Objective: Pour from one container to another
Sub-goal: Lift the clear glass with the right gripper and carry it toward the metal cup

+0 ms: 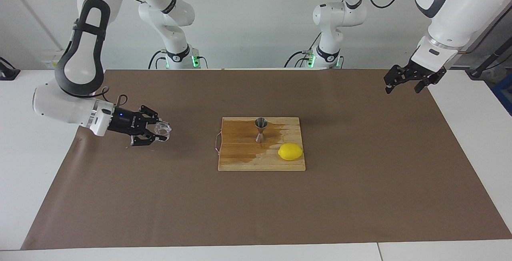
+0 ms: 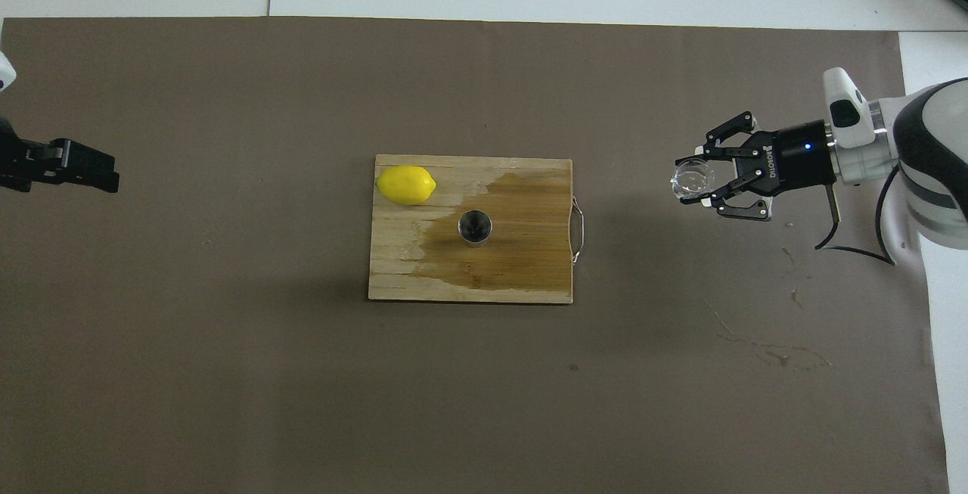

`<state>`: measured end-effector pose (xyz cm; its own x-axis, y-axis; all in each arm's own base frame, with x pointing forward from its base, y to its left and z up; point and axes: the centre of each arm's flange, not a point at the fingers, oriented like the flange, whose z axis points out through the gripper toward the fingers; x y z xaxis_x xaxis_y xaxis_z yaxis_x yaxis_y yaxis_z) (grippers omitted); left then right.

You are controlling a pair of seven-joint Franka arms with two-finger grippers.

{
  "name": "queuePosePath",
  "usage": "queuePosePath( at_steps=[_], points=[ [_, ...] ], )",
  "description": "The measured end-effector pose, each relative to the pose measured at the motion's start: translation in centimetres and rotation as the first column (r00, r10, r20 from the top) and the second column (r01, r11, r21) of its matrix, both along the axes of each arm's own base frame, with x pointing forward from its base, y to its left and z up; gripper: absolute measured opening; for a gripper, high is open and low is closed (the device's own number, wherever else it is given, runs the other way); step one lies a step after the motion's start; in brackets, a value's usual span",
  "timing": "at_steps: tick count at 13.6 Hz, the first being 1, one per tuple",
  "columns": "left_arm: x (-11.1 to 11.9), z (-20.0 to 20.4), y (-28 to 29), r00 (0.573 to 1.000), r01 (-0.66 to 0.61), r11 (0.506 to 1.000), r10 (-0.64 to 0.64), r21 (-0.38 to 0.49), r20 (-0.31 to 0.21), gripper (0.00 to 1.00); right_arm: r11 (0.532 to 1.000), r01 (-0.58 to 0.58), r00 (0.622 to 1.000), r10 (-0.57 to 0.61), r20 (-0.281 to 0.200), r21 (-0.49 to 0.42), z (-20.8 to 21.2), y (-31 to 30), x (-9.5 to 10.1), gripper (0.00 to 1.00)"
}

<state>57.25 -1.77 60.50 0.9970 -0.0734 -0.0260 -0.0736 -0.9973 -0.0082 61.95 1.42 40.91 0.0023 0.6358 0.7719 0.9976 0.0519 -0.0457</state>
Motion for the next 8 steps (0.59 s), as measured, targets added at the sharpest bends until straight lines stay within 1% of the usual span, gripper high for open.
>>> queuePosePath(
  at_steps=[3,5,7,8],
  points=[
    [0.0,0.0,-0.8,1.0,0.01,1.0,-0.01,-0.002,-0.001,1.0,0.999,-0.051,0.998,0.051,0.029,-0.011,1.0,4.9,-0.1,0.5],
    [0.0,-0.1,0.1,1.0,-0.005,1.0,0.005,-0.003,-0.003,1.0,0.997,-0.079,0.996,0.079,0.046,-0.005,1.1,8.7,-0.3,0.5],
    [0.0,-0.1,0.8,1.0,-0.016,1.0,0.016,-0.003,-0.004,1.0,0.994,-0.107,0.993,0.106,0.057,0.0,0.9,12.3,-0.8,0.5],
    [0.0,-0.1,0.8,1.0,-0.015,1.0,0.015,-0.003,-0.004,1.0,0.992,-0.125,0.991,0.124,0.056,0.002,0.7,13.7,-1.1,0.5]
  ],
)
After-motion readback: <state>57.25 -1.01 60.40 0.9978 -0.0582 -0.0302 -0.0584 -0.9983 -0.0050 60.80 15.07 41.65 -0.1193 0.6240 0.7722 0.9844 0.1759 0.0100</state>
